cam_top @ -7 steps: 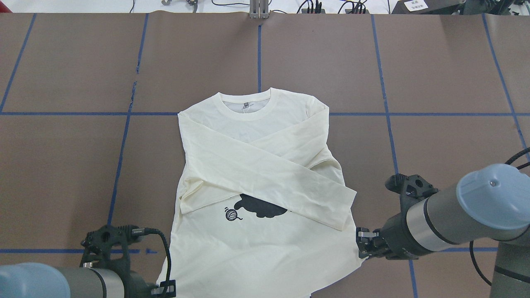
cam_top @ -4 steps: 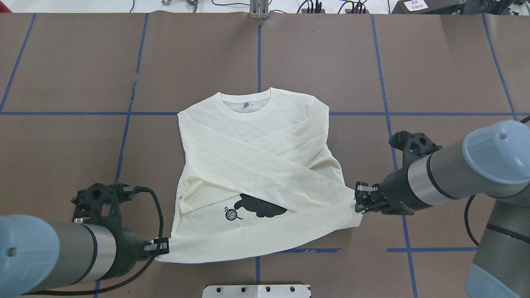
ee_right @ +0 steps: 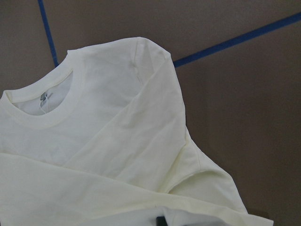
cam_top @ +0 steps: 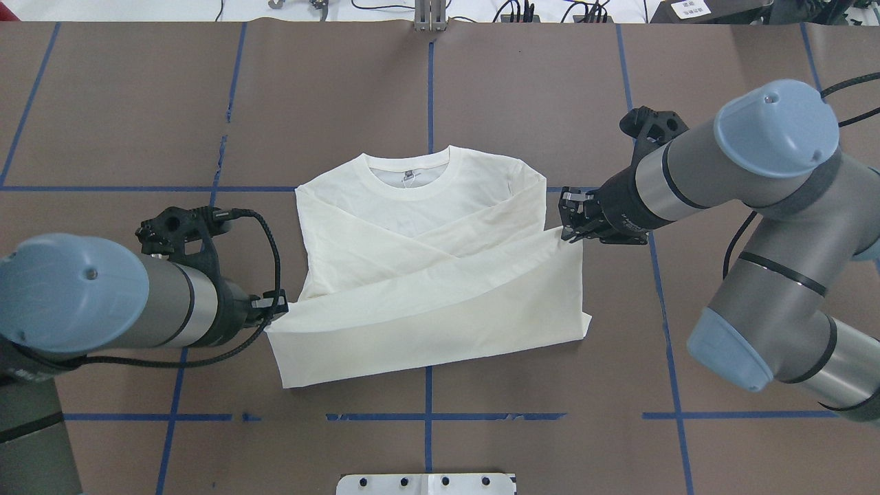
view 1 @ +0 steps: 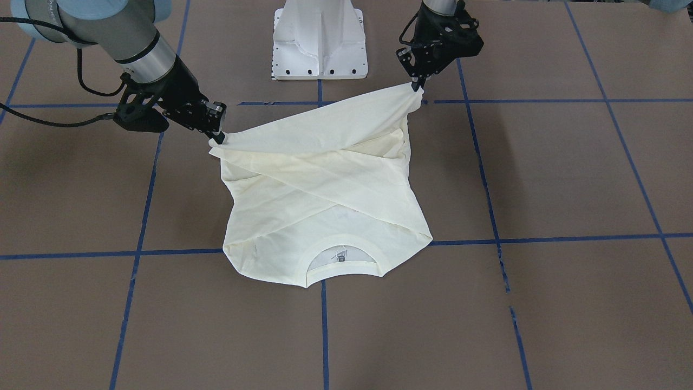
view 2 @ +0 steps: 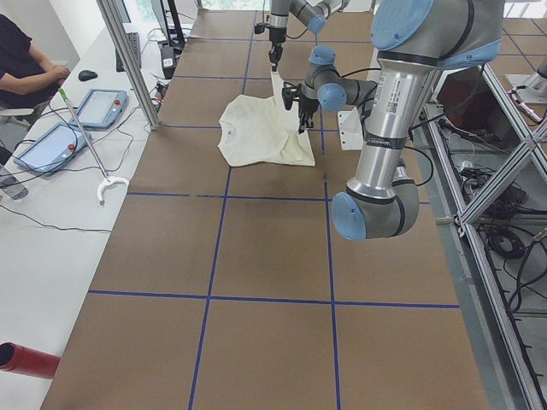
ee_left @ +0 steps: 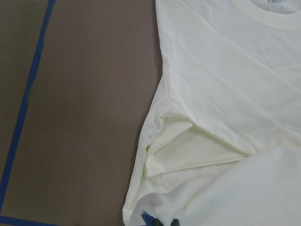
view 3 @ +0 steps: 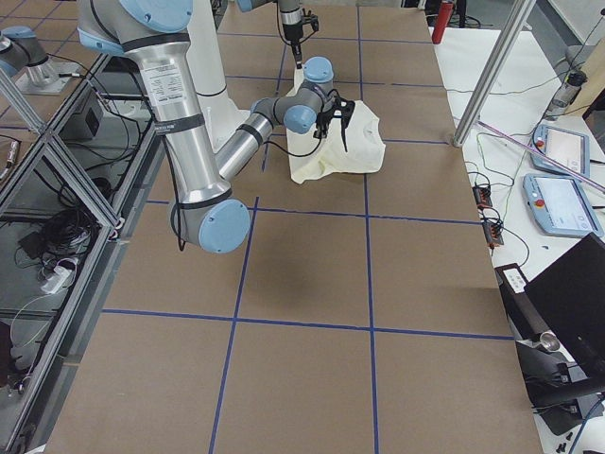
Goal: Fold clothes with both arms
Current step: 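Lift the hem with both grippers and fold it toward the collar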
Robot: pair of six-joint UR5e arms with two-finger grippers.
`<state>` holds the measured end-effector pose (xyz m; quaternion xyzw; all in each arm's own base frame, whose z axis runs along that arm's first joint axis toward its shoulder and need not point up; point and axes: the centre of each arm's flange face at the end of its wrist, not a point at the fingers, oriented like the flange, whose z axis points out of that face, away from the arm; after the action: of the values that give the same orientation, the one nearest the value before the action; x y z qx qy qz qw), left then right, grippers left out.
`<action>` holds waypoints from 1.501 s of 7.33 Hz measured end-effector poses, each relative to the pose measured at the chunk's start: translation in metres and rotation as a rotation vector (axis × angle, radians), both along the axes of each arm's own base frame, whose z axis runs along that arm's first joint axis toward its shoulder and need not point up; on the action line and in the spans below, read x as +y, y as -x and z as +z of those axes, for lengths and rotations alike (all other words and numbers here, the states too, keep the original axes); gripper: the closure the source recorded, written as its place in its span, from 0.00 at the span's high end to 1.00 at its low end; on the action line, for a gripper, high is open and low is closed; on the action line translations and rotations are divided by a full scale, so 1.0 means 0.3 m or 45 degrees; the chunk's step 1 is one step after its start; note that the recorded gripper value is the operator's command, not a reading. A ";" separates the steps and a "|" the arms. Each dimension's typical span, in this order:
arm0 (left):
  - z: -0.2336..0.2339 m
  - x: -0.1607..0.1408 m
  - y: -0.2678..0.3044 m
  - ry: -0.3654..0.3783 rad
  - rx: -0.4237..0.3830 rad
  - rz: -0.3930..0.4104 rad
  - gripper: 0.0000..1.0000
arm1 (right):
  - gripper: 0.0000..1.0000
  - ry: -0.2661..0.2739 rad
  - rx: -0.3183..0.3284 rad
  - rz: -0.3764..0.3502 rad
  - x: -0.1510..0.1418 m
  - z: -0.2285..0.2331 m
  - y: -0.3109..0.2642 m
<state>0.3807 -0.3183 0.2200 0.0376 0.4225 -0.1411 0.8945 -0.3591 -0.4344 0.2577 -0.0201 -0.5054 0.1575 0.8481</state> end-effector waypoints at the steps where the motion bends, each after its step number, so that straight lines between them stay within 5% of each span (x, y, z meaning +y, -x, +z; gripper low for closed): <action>1: 0.013 -0.106 0.008 -0.012 -0.027 -0.034 0.00 | 0.00 -0.005 0.016 0.020 -0.077 -0.002 0.019; 4: 0.168 -0.482 -0.084 -0.055 -0.088 -0.129 0.00 | 0.00 -0.007 0.081 0.085 -0.471 -0.019 0.175; 6: 0.297 -0.603 -0.174 -0.078 -0.067 -0.149 0.00 | 0.00 -0.032 0.100 0.127 -0.655 0.108 0.270; 11: 0.398 -0.695 -0.196 -0.085 -0.059 -0.184 0.00 | 0.00 -0.032 0.126 0.144 -0.702 0.206 0.314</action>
<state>0.4394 -0.5269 0.3394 0.1011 0.4022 -0.1903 0.8898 -0.4534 -0.6451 0.3195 0.0270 -0.4650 0.1995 0.8621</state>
